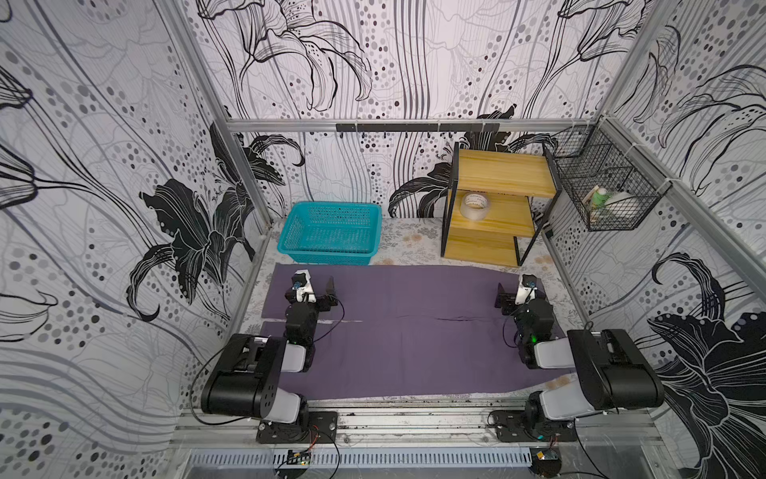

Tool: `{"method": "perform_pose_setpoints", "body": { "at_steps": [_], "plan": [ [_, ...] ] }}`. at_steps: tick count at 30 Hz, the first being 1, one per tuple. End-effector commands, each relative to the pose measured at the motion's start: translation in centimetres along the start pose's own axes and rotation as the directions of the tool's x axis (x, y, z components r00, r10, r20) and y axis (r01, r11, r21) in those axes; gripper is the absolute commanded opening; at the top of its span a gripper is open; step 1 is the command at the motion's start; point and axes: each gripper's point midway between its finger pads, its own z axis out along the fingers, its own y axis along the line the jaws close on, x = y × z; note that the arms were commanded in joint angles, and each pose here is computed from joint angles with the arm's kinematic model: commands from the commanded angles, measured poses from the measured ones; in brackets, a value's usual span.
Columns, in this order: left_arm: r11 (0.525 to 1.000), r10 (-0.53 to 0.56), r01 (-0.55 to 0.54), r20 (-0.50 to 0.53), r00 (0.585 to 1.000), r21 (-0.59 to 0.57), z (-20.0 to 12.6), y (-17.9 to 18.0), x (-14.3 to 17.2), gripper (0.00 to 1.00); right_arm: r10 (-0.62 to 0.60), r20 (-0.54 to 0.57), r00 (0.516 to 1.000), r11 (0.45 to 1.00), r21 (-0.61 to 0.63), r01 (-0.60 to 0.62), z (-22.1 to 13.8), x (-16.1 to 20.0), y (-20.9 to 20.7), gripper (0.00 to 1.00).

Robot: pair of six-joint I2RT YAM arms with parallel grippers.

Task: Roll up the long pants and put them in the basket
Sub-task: Fold the long pant at the center of the board.

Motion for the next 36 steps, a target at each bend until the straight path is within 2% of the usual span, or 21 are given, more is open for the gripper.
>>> {"method": "perform_pose_setpoints", "body": {
  "at_steps": [1, 12, 15, 18, 19, 21, 23, 24, 25, 26, 27, 29, 30, 32, 33, 36],
  "plan": [
    [1.000, 0.004, -0.003, 0.046, 0.999, -0.007, 0.4, 0.1, -1.3, 0.98, -0.002, 0.027, 1.000, 1.000, 0.021, 0.001, 0.4, -0.8, -0.4, 0.95],
    [1.000, 0.007, -0.006, 0.045, 0.999, -0.011, 0.4, 0.2, -1.3, 0.98, -0.001, 0.027, 1.000, 1.000, 0.022, 0.001, 0.4, -0.8, -0.4, 0.95],
    [0.995, -0.019, 0.027, 0.084, 0.996, -0.094, -0.1, 1.6, -2.0, 0.98, -0.012, 0.035, 0.999, 1.000, 0.014, 0.011, 0.3, -1.3, -0.3, 0.95],
    [0.988, -0.022, 0.039, 0.108, 0.994, -0.153, -1.2, 2.1, -3.2, 0.98, -0.034, 0.016, 0.999, 0.998, -0.056, 0.035, 0.0, -4.2, 0.8, 0.95],
    [0.984, -0.021, 0.039, 0.105, 0.994, -0.173, -1.4, 2.3, -3.6, 0.98, -0.006, 0.007, 1.000, 0.998, -0.055, 0.006, -0.3, -5.1, 0.7, 0.95],
    [0.979, -0.028, 0.051, 0.118, 0.993, -0.199, -1.6, 2.3, -5.3, 0.98, 0.076, 0.057, 0.995, 0.995, -0.076, -0.072, -1.3, -8.0, 0.8, 0.95],
    [0.969, -0.093, 0.127, 0.164, 0.982, -0.210, -2.1, 2.4, -7.5, 0.98, 0.182, 0.091, 0.979, 0.980, -0.097, -0.173, -2.3, -9.8, 0.8, 0.95],
    [0.957, -0.143, 0.184, 0.184, 0.973, -0.226, -2.5, 2.8, -8.4, 0.98, 0.282, 0.071, 0.957, 0.959, -0.057, -0.278, -2.6, -10.0, -0.1, 0.95],
    [0.939, -0.196, 0.244, 0.206, 0.959, -0.241, -2.7, 3.2, -9.3, 0.98, 0.401, 0.015, 0.916, 0.915, 0.033, -0.402, -2.8, -8.9, -1.3, 0.95],
    [0.912, -0.258, 0.314, 0.226, 0.939, -0.265, -2.9, 3.7, -9.8, 0.98, 0.538, -0.042, 0.842, 0.836, 0.154, -0.527, -3.1, -7.4, -2.6, 0.95],
    [0.882, -0.316, 0.379, 0.245, 0.916, -0.281, -3.0, 4.1, -10.4, 0.98, 0.579, -0.079, 0.812, 0.810, 0.176, -0.560, -3.2, -7.0, -2.6, 0.95],
    [0.798, -0.434, 0.492, 0.235, 0.870, -0.347, -3.5, 5.2, -9.5, 0.98, 0.563, -0.177, 0.807, 0.824, 0.053, -0.564, -2.9, -7.1, 0.1, 0.96],
    [0.757, -0.479, 0.534, 0.237, 0.845, -0.375, -3.8, 5.7, -9.1, 0.98, 0.580, -0.235, 0.780, 0.803, 0.004, -0.596, -2.9, -6.8, 1.6, 0.99],
    [0.746, -0.517, 0.548, 0.188, 0.835, -0.379, -4.0, 5.3, -8.0, 0.98, 0.566, -0.334, 0.754, 0.784, -0.064, -0.617, -2.9, -6.1, 4.2, 0.94],
    [0.723, -0.561, 0.576, 0.162, 0.812, -0.382, -4.1, 5.1, -7.1, 0.98, 0.536, -0.378, 0.754, 0.791, -0.086, -0.606, -3.2, -5.9, 5.6, 0.93],
    [0.620, -0.693, 0.648, 0.078, 0.717, -0.443, -5.1, 4.8, -2.7, 0.98, 0.375, -0.463, 0.803, 0.845, -0.185, -0.501, -4.4, -5.4, 10.5, 0.90]
  ]
}}
